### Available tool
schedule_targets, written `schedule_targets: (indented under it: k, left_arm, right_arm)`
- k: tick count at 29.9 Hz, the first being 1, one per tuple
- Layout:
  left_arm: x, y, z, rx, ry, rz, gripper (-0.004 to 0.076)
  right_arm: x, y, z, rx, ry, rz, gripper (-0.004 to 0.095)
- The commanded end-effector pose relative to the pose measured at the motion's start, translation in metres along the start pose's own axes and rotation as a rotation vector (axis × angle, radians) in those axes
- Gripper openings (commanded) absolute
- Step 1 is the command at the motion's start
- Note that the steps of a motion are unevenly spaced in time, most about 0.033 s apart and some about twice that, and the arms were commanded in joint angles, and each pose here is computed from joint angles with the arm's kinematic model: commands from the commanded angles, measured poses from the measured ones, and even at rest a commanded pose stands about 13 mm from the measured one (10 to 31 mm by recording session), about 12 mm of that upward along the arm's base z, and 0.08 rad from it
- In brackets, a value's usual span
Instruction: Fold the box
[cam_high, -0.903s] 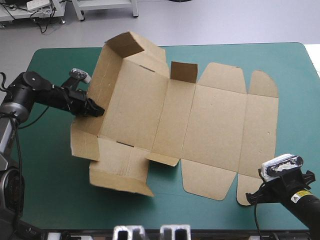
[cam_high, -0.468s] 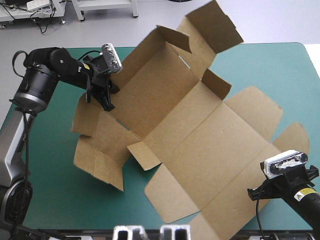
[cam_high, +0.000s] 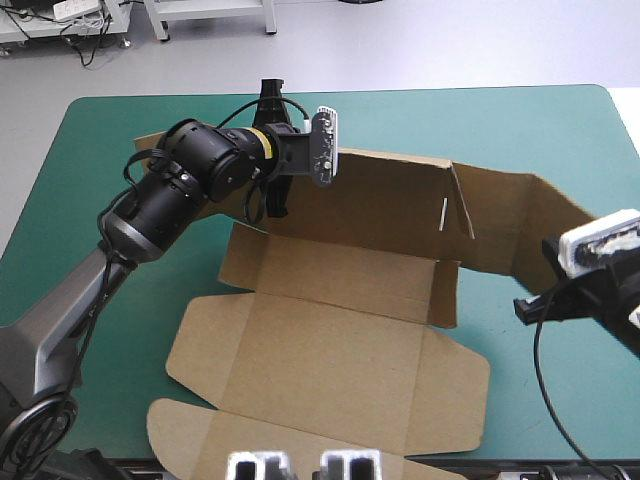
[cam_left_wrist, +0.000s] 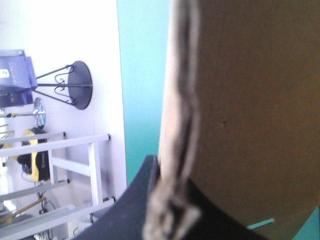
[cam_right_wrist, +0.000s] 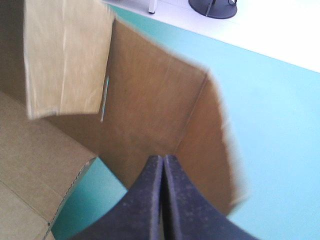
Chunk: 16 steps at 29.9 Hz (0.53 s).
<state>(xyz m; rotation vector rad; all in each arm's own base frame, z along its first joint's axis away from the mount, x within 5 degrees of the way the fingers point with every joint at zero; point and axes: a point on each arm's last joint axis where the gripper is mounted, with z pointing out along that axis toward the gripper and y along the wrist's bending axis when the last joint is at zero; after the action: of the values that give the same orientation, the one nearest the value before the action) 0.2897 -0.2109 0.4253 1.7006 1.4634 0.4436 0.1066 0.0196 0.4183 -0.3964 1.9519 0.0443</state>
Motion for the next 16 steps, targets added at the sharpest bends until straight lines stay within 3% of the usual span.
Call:
schedule_targets:
  k: [1, 9, 16]
  left_arm:
    - [-0.006, 0.015, -0.024, -0.181, -0.011, -0.061, -0.001]
    - [0.007, 0.001, -0.023, -0.229, 0.071, -0.122, -0.001]
    - [0.032, -0.038, -0.018, -0.272, 0.121, -0.092, -0.001]
  right_arm:
    - [-0.04, -0.008, -0.001, -0.009, -0.071, -0.024, -0.0024]
    - [-0.093, -0.026, 0.036, -0.06, -0.02, -0.037, -0.0024]
    - [-0.112, -0.034, 0.085, -0.161, 0.03, -0.005, -0.0024]
